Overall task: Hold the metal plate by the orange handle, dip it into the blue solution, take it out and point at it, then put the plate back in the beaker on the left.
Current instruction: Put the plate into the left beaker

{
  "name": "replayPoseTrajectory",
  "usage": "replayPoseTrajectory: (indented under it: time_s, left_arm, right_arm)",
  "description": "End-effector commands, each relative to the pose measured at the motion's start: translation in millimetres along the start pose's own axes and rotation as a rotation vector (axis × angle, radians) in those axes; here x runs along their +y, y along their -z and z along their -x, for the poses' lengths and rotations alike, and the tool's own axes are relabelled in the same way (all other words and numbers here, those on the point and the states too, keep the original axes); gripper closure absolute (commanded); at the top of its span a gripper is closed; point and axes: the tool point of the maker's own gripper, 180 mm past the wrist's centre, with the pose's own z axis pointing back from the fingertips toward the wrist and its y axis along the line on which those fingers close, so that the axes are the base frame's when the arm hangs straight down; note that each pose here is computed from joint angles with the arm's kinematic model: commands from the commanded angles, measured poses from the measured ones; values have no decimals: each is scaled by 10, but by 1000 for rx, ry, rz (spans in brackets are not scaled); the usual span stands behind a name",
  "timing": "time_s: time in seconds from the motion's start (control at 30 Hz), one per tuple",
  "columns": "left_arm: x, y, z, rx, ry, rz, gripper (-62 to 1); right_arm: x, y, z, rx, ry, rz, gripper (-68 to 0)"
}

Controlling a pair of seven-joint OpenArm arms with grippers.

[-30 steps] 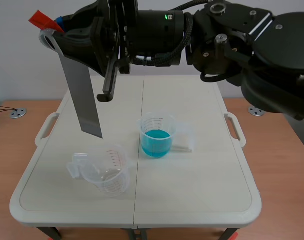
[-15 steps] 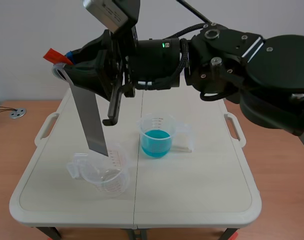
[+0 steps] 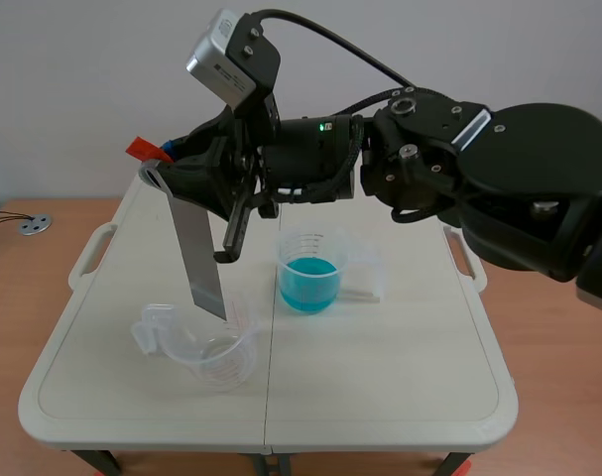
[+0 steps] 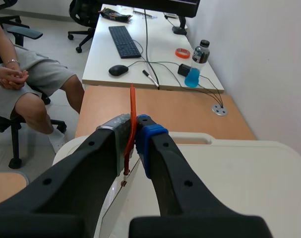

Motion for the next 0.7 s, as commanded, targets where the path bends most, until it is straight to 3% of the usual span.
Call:
replayPoseTrajectory:
  time_s: [0.0, 0.3, 0.67]
  left_arm:
    - [-31, -8, -35, -13, -2, 8, -94]
    - [-31, -8, -35, -13, -2, 8, -94]
    - [-31, -8, -35, -13, -3, 8, -94]
  right_arm:
    - [19, 84, -129, -41, -6, -22, -13]
    - [146, 173, 109, 6, 43, -53, -13]
    - [302, 222, 250, 39, 64, -93, -13]
